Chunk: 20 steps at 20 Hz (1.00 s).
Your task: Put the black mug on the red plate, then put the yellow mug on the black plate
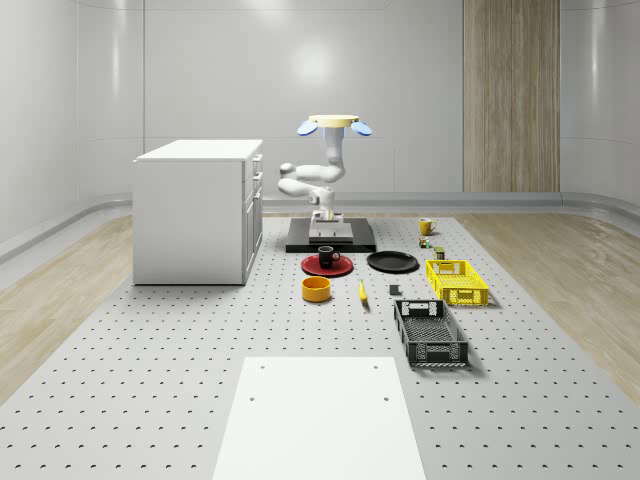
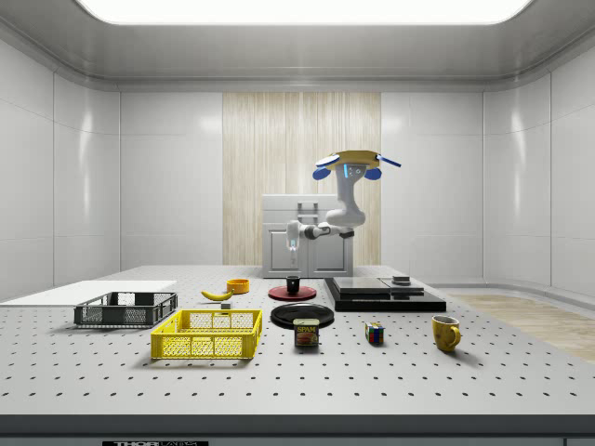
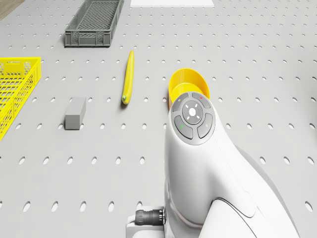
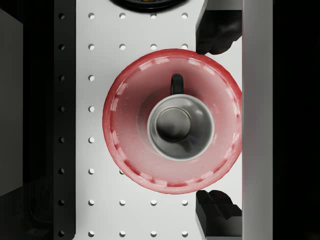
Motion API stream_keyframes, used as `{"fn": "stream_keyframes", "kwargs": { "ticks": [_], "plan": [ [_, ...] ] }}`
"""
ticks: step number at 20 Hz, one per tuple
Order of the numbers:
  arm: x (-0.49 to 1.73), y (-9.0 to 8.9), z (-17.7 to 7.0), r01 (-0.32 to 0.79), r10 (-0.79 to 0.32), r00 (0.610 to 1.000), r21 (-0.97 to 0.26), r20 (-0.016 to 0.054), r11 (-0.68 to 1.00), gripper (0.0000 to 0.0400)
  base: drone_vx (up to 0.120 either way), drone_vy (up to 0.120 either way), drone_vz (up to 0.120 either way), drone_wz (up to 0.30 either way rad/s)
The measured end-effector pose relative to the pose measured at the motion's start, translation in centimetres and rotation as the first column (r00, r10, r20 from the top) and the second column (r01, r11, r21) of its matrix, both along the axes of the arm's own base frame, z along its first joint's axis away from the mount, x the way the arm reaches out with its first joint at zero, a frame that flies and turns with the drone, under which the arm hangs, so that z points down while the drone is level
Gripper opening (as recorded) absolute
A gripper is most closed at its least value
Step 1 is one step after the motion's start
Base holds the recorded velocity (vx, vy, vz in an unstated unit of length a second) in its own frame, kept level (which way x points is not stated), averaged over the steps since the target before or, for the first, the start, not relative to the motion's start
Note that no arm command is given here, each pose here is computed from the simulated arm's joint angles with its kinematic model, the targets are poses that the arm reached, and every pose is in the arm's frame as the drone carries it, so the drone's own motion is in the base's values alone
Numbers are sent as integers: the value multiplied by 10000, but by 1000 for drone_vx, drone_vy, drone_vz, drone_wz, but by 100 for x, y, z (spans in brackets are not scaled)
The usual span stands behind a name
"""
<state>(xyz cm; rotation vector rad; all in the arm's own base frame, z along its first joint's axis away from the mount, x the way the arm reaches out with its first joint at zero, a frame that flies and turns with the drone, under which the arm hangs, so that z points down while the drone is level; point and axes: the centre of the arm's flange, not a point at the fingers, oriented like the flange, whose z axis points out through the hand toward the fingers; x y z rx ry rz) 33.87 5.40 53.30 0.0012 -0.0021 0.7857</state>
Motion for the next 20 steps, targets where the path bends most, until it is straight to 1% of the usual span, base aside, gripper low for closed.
{"fn": "stream_keyframes", "kwargs": {
  "ticks": [3, 4, 20],
  "plan": [
    [0, 0, -21, 0, 0, 10000, 0, 0, 10000, 400, 0, 120, 0, 0],
    [0, 0, -26, 0, 0, 10000, 0, 0, 10000, 400, -80, 120, 0, 0],
    [0, 0, -42, 0, 0, 10000, 1, 0, 10000, 400, -120, 120, 0, 0]
  ]
}}
